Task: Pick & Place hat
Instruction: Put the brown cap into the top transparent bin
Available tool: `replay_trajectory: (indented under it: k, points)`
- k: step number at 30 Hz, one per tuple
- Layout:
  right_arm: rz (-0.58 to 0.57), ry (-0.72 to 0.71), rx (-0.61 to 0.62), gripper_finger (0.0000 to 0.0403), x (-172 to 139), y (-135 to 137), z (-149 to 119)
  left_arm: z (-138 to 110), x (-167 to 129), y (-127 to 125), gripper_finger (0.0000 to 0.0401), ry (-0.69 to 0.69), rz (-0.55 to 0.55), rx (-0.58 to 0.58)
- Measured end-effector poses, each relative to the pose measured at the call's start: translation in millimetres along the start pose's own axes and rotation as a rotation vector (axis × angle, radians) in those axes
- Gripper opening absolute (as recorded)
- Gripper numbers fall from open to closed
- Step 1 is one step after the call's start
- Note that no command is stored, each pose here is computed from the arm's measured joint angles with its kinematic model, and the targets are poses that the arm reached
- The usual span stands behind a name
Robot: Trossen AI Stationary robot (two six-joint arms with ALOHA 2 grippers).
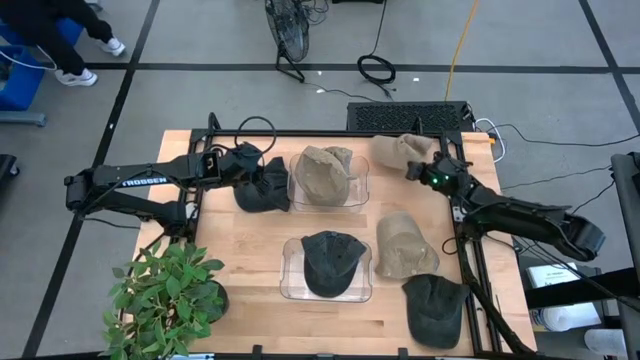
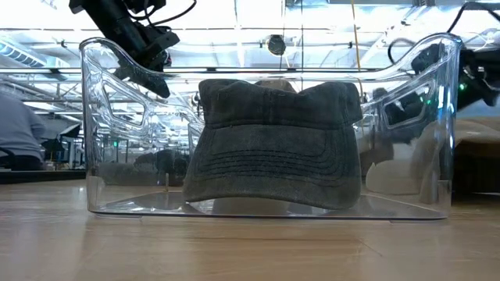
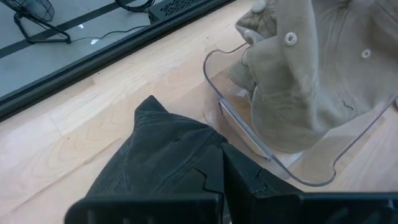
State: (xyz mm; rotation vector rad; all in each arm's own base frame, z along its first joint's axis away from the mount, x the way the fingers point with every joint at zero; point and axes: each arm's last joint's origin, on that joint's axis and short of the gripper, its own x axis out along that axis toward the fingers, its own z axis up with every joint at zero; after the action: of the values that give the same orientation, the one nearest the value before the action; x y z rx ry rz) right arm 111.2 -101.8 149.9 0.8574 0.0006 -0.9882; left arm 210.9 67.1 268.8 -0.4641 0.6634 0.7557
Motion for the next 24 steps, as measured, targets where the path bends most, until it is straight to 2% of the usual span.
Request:
replay_trajectory:
  k: [5,12,18,24]
  points:
    - [0.13,-0.052,-0.155,0.0001,-7,41,25,3,0,-1,0.0012,-0.03,-0.015,-0.01]
    - [0.226,-0.038,-0.406,0.0001,-28,105,64,8,-1,-4,0.0007,-0.082,-0.037,0.022]
    - [0.301,-0.051,-0.52,0.0001,-40,143,84,9,-1,-4,0.0004,-0.09,-0.041,0.022]
    - [0.358,-0.051,-0.628,0.0,-38,180,96,9,-1,-4,0.0009,-0.088,-0.042,-0.006]
